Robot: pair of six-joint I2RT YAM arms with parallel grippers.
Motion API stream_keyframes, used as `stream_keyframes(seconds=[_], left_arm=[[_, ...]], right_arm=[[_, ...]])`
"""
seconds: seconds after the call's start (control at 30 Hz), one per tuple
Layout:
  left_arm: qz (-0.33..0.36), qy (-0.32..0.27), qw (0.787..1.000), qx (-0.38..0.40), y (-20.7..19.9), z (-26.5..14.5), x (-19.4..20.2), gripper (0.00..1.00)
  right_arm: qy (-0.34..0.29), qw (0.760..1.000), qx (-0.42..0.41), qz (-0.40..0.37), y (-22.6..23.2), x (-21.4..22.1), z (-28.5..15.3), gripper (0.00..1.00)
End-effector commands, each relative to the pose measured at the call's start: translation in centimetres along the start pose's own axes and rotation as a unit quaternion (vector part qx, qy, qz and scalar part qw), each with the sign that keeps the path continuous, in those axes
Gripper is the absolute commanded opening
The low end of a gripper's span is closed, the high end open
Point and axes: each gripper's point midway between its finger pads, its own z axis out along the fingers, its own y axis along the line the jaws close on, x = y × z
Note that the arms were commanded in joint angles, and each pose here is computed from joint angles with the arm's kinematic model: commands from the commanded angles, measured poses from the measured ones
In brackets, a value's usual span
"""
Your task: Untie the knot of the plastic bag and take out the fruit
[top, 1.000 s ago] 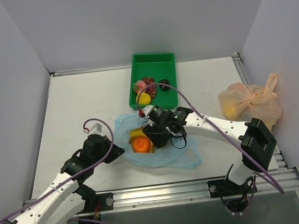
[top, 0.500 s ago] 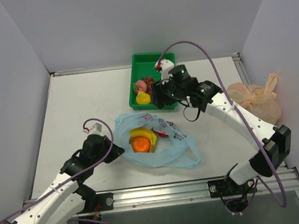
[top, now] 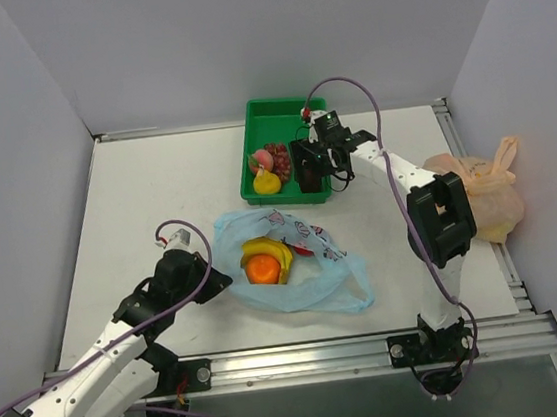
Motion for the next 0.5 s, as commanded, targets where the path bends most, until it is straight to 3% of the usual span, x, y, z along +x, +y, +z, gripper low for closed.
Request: stream_keyframes(seconds=[0.0, 0.07, 0.2, 0.47], left_arm=[[0.008, -0.022, 0.999, 0.033, -1.9, -0.4, -1.4, 0.00], [0.008, -0.022, 0.999, 0.033, -2.0, -0.4, -1.4, 0.00], [0.007, -0.021, 0.999, 0.033, -1.9, -0.4, -1.4, 0.00], [0.002, -0.021, 0.999, 0.035, -1.8, -0.5, -1.2, 0.00]], right_arm=[[-0.078, 0.997, -0.021, 0.006, 1.4, -5.9, -2.6, 0.91], [-0.090, 0.995, -0.031, 0.008, 2.1, -6.5, -4.1, 0.97], [-0.092, 0.994, -0.051, 0.004, 3.5, -5.5, -6.5, 0.99], [-0.077, 0.988, -0.134, 0.008, 11.3, 0.4, -13.6, 0.82]])
